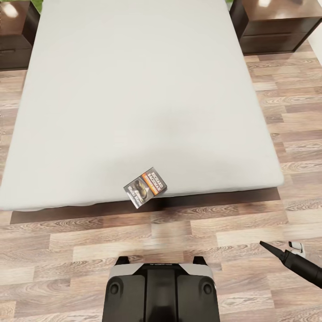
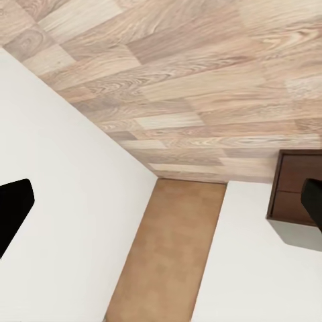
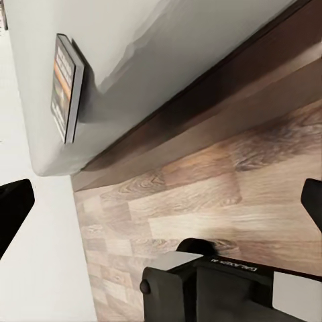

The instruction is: In the bedroom, move the book from the bed onto either nightstand, and place the two sandals side by side next to the bed.

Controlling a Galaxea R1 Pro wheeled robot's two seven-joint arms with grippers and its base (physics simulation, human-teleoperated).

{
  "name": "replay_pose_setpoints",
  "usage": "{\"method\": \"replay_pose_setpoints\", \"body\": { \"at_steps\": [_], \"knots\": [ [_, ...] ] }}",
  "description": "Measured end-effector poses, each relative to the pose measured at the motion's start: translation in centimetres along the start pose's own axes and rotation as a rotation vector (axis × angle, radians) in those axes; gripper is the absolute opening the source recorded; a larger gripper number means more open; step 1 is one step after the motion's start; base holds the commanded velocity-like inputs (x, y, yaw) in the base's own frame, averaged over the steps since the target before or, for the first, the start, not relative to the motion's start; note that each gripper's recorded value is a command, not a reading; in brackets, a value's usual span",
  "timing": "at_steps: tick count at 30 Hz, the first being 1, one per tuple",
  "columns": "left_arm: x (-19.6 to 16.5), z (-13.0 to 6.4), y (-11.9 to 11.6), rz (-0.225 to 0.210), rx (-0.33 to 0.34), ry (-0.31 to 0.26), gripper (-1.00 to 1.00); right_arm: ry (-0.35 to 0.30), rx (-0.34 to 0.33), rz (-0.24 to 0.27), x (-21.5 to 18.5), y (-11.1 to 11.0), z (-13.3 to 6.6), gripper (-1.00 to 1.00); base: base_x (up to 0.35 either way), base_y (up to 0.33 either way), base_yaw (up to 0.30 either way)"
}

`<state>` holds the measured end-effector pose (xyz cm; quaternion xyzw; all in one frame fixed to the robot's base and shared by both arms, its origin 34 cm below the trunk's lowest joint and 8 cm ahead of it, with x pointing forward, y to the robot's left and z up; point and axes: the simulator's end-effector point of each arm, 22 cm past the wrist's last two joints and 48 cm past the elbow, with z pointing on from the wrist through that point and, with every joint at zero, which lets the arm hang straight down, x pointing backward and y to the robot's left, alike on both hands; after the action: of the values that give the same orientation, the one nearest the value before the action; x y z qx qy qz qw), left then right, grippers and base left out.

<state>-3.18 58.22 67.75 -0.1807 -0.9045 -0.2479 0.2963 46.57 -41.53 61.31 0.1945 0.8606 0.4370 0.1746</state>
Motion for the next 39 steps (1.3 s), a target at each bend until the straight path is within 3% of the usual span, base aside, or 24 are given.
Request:
{"method": "replay_pose_setpoints", "body": {
  "at_steps": [39],
  "knots": [
    [0.0, 0.0, 0.0, -0.003, 0.0, 0.001, 1.0, 0.005, -0.044, 0.002, 0.7, 1.1, 2.4, 1.0, -0.006, 0.267, 0.0]
  ]
}}
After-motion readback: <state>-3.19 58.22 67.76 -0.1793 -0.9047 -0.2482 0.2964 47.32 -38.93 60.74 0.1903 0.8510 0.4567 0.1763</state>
